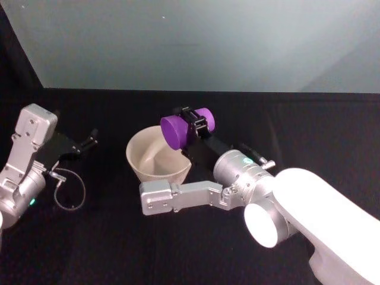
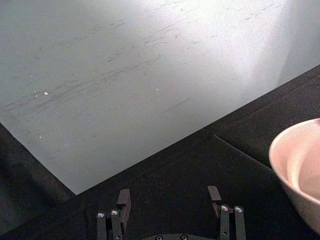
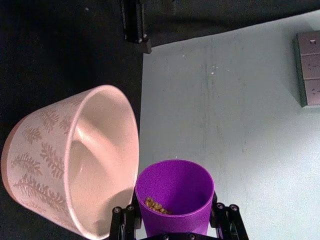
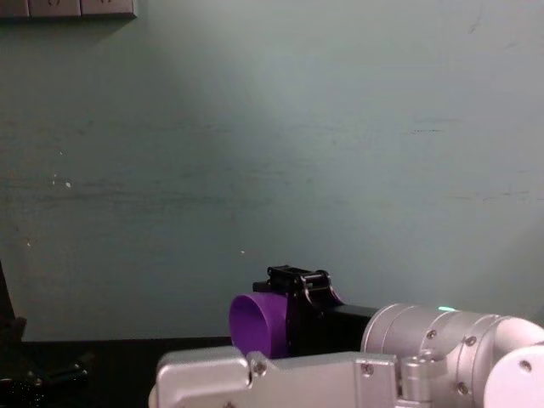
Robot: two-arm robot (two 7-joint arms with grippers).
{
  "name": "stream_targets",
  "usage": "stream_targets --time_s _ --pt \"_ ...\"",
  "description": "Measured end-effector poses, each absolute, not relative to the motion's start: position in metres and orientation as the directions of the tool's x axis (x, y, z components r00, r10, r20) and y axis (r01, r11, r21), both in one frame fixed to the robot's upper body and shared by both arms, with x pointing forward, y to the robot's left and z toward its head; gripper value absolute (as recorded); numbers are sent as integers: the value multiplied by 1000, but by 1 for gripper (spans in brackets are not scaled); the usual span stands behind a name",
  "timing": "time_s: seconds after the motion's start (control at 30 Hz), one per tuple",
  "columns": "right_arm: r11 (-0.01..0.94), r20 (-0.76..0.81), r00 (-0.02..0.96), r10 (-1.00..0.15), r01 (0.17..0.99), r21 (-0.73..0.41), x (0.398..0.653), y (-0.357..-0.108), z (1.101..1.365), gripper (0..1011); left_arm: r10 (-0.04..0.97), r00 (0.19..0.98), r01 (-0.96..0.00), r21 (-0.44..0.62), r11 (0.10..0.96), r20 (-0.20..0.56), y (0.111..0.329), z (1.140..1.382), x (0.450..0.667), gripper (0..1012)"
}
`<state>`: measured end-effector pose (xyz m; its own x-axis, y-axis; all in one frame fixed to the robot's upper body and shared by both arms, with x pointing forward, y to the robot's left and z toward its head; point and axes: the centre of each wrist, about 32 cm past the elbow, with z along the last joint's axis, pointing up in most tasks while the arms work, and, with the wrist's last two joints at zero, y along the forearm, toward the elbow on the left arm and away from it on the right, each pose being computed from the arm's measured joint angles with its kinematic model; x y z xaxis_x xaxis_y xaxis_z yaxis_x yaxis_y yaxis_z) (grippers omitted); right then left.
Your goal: Pick up the cup and pour the mung beans from the cup into the bowl.
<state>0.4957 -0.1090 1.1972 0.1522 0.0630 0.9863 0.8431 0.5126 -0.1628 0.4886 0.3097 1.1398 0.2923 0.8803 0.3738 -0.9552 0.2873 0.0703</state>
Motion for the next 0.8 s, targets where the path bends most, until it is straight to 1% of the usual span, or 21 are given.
stream_targets --time_s 0.03,0.3,0.8 --pt "511 986 127 108 843 -165 493 -106 1194 735 880 292 -955 70 287 374 310 1140 489 1000" --pt "505 984 97 148 848 -160 491 -102 1191 735 880 292 -955 70 287 374 310 1140 489 1000" --pt "500 985 86 151 853 -151 491 -102 1192 735 880 292 -955 70 287 374 310 1140 489 1000"
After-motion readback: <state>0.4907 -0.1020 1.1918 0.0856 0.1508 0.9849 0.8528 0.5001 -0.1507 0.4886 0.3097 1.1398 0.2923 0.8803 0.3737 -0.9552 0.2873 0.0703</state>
